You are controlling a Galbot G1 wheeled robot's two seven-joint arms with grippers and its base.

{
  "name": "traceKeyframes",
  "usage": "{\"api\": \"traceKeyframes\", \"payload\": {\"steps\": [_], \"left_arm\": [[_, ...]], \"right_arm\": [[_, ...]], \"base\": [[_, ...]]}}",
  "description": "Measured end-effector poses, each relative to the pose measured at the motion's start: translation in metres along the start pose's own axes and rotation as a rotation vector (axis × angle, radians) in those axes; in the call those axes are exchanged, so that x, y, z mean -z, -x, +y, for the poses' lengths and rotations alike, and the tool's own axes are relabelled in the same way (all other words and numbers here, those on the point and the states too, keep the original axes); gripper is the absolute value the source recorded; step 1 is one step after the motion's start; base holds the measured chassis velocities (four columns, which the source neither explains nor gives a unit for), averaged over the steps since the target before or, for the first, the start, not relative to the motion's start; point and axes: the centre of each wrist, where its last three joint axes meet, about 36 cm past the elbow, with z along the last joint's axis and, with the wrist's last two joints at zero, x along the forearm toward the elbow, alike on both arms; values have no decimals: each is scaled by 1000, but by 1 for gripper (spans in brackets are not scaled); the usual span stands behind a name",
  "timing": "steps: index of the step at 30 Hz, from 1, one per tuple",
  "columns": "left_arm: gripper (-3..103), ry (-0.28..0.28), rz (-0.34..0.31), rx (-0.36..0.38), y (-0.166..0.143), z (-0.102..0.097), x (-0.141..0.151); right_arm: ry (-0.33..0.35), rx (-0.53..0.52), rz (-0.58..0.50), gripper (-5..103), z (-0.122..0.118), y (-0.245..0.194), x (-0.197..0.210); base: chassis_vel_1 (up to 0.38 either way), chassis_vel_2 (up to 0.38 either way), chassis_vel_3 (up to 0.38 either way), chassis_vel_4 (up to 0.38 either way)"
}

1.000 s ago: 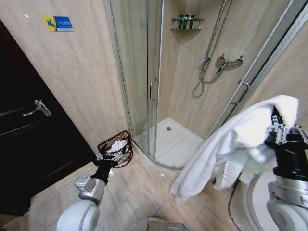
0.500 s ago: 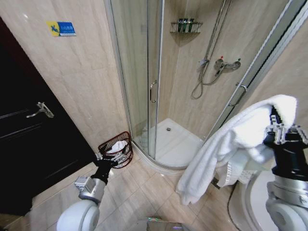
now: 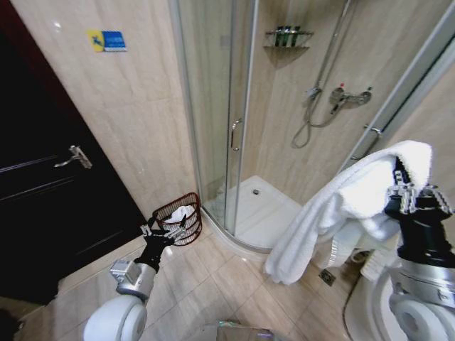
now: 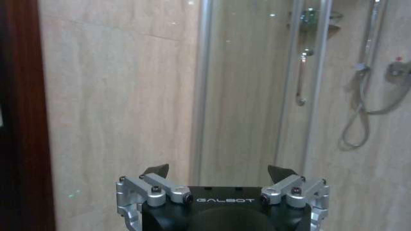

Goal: Discard the used towel into the hamper.

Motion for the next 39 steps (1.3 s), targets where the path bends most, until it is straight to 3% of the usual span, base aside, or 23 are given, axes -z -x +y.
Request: {"api": "traceKeyframes", "payload": {"steps": [39], "left_arm": [[100,0,0,0,0,0,0]], "right_arm": [[-5,16,2,10,-1,-1,0]], "base": [[114,115,115,114]]}}
